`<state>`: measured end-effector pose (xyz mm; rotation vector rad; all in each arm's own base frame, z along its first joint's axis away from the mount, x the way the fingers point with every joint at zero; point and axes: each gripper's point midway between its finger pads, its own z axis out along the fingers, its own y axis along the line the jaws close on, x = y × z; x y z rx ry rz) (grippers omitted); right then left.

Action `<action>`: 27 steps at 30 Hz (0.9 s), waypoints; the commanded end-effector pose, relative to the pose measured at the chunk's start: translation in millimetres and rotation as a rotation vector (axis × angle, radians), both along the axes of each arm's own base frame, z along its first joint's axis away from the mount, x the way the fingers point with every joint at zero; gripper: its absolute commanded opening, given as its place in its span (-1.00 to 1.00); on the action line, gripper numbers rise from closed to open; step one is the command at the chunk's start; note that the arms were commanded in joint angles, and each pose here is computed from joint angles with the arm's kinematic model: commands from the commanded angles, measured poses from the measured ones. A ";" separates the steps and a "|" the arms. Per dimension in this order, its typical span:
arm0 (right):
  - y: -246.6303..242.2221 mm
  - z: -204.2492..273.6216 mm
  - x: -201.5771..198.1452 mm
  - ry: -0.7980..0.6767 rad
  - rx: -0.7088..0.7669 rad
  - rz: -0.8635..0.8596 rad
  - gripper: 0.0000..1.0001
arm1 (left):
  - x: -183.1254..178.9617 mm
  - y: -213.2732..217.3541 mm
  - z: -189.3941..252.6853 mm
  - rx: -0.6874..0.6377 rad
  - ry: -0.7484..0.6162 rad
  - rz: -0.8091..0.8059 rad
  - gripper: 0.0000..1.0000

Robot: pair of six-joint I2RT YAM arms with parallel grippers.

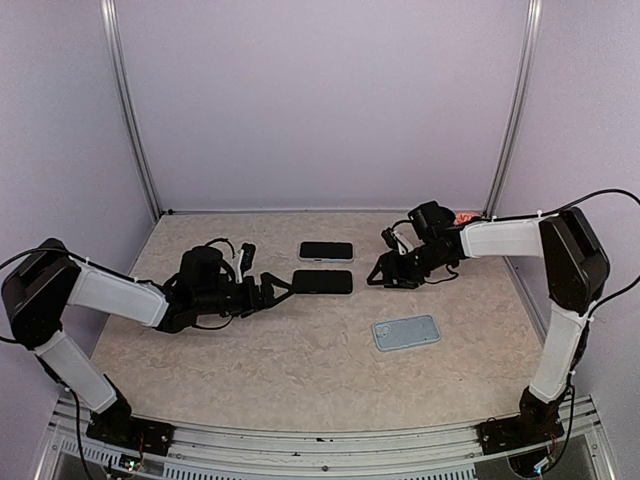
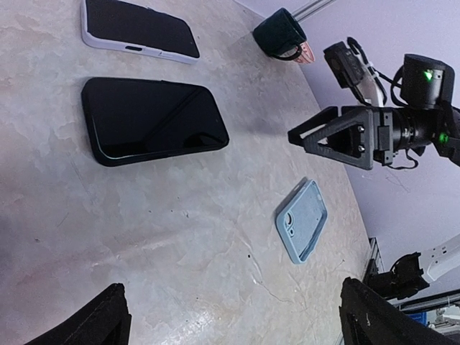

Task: Put the phone into the phone case
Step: Move the phone with the phone case to the center of the board.

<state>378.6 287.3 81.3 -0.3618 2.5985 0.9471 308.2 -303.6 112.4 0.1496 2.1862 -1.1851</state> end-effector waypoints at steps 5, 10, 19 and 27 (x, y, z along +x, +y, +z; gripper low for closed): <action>-46.3 -8.3 -26.9 -0.026 -0.101 -0.072 0.20 | 1.2 17.1 -3.0 0.070 0.003 0.063 0.98; -69.6 -15.4 -35.7 -0.011 -0.106 -0.129 0.22 | -6.0 11.8 3.4 0.058 0.003 0.045 0.98; -91.0 -25.5 -37.5 0.000 -0.126 -0.181 0.36 | -46.3 -54.0 2.9 0.068 -0.006 -0.161 0.98; -97.6 -30.2 -44.1 0.018 -0.099 -0.189 0.66 | -82.5 -127.1 2.4 0.133 -0.072 -0.377 0.98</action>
